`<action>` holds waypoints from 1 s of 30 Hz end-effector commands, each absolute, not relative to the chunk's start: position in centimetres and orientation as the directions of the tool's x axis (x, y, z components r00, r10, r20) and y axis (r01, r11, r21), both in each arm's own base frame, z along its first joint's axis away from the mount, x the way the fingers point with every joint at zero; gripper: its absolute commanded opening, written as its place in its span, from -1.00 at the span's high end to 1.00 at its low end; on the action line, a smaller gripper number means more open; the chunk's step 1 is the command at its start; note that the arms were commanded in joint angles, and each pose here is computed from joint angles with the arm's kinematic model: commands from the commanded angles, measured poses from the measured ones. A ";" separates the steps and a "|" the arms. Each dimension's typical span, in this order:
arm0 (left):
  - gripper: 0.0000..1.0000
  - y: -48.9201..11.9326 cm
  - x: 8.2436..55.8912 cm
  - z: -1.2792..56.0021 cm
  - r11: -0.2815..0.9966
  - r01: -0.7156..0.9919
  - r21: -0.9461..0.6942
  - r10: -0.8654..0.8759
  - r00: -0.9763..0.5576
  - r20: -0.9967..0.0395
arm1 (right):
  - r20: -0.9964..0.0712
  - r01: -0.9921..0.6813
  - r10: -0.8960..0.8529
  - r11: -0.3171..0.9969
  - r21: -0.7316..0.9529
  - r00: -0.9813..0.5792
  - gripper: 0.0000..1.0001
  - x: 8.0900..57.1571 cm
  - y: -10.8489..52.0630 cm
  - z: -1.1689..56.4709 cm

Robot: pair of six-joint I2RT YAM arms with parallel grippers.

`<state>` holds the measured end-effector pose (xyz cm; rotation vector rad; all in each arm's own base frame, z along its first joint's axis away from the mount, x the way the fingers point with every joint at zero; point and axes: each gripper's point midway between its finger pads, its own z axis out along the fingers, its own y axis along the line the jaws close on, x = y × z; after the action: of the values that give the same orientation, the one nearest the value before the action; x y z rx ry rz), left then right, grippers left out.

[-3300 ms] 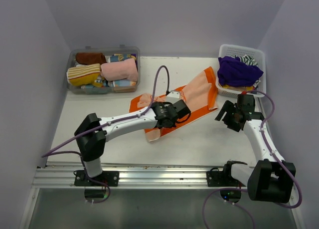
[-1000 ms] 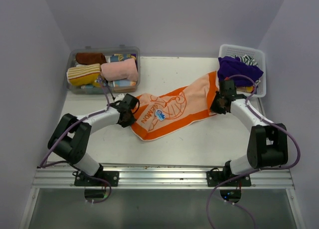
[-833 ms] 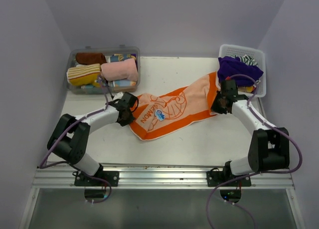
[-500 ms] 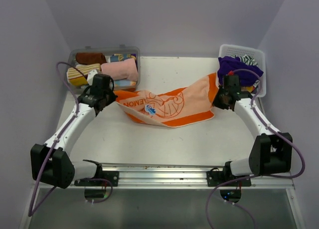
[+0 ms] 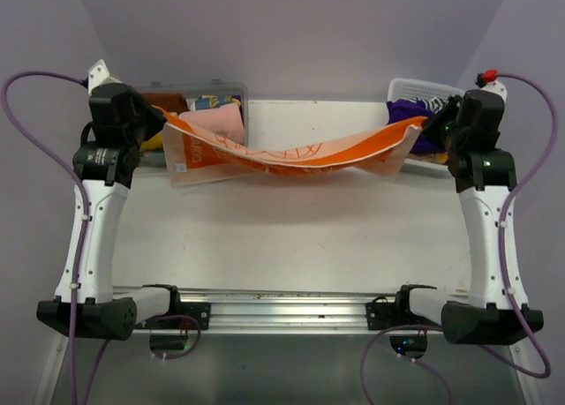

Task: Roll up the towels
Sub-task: Flatten the towel

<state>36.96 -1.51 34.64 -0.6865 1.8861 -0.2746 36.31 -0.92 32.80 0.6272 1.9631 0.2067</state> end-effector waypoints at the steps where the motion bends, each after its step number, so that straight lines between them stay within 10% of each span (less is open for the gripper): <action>1: 1.00 -0.5 34.9 40.4 0.822 -0.266 -0.504 -0.556 -0.177 -0.812 | -0.842 0.352 0.503 0.837 0.419 -0.194 1.00 32.9 -2.4 39.1; 30: 1.00 -1.2 40.0 44.9 0.817 -0.042 -0.575 -0.570 -0.205 -0.796 | -0.871 0.386 0.467 0.840 0.381 -0.156 1.00 34.1 -4.0 41.6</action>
<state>42.57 -1.25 40.78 -0.5590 1.8405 -0.4802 36.43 -3.20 40.59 0.6535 1.8220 0.1164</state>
